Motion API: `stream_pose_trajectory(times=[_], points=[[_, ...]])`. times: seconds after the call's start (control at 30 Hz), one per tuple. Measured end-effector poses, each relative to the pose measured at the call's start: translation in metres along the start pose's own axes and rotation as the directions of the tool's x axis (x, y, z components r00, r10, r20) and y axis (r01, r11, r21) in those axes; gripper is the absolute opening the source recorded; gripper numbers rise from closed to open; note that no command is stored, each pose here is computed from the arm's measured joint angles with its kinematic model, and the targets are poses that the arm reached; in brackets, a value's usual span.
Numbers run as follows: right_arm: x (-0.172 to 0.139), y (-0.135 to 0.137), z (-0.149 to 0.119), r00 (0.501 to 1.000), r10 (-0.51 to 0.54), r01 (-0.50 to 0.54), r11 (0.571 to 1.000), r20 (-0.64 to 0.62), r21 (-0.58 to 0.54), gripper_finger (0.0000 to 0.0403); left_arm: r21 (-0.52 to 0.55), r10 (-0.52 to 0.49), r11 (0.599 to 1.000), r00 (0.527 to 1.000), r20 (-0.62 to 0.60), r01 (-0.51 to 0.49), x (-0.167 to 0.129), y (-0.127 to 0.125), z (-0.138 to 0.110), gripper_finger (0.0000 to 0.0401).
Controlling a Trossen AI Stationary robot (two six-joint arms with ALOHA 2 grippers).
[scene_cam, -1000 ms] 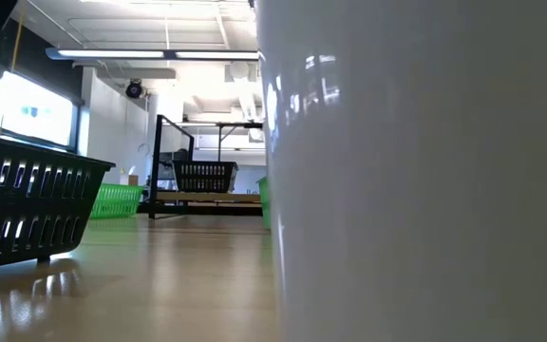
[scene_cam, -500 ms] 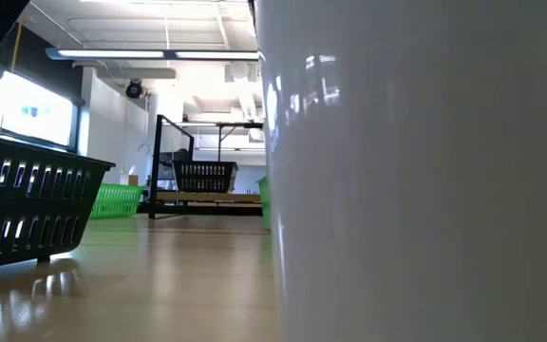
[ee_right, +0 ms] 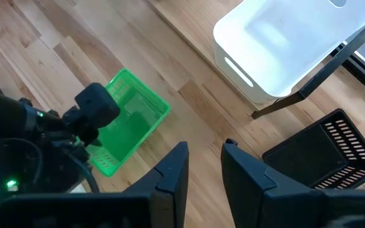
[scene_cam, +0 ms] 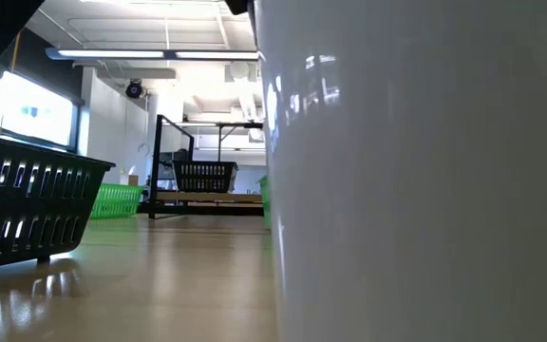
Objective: Stack baskets on shelf by color
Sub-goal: Put the middle green bin on the shelf
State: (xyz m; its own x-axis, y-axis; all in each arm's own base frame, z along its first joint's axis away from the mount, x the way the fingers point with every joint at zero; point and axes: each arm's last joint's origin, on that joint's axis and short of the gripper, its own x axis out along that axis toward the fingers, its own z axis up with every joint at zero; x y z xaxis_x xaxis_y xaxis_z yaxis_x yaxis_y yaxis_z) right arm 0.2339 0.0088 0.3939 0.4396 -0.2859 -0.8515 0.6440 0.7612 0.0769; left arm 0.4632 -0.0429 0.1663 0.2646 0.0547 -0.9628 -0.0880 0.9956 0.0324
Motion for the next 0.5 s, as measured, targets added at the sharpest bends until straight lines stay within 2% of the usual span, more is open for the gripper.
stream_pose_trajectory(times=[0.2,0.37,0.5], points=[[0.000,0.000,0.000,1.000,0.000,0.000,1.000,0.000,0.000,0.0081,0.021,-0.029,0.999,1.000,-0.007,0.029,-0.002,-0.001,-0.001,0.0011],[0.000,0.000,0.000,1.000,-0.001,0.001,1.000,0.001,0.000,0.0081,0.023,-0.035,0.999,0.999,-0.034,0.036,-0.007,-0.001,-0.003,0.0011],[0.000,0.000,0.000,1.000,-0.001,0.001,1.000,0.001,0.000,0.0081,0.022,-0.037,0.999,0.998,-0.043,0.038,-0.024,0.001,-0.006,0.0003]])
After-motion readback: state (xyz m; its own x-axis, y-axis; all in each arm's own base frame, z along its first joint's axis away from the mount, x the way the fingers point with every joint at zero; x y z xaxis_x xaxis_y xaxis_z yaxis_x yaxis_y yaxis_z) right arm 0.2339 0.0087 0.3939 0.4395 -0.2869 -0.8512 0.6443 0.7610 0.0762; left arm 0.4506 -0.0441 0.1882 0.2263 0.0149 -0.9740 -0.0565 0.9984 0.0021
